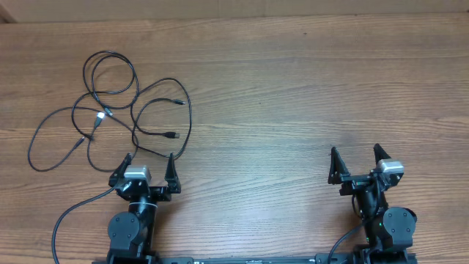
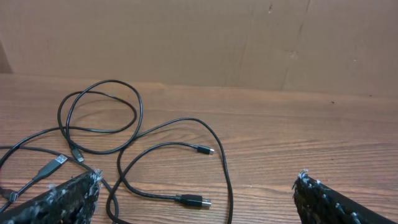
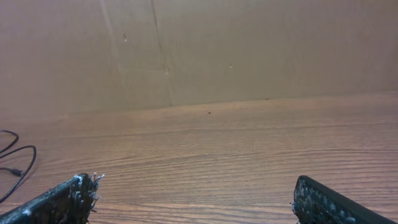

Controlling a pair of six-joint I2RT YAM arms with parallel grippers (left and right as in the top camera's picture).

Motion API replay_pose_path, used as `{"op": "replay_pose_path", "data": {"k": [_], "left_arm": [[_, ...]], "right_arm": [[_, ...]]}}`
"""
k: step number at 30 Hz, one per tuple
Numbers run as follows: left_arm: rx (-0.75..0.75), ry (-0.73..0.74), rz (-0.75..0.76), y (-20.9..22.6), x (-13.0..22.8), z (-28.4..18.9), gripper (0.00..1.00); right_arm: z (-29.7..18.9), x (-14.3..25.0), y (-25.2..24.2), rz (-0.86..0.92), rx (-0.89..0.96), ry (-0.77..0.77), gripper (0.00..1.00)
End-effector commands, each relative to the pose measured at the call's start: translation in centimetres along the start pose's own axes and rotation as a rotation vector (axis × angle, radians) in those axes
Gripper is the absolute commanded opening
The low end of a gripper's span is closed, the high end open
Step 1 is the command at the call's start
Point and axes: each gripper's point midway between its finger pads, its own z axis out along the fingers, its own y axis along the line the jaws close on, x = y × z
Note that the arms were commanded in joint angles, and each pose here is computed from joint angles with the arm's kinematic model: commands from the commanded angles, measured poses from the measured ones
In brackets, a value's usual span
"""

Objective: Untangle cables

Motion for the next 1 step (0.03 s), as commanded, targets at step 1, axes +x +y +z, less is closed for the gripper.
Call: {"op": "replay_pose_path", "data": {"k": [1], "left_arm": [[0.002,-0.008,0.01,0.02,-0.09,-0.04,1.0]], "right_arm": [[0.0,0.19,-0.27,-0.004,0.013,-0.004,1.0]]}}
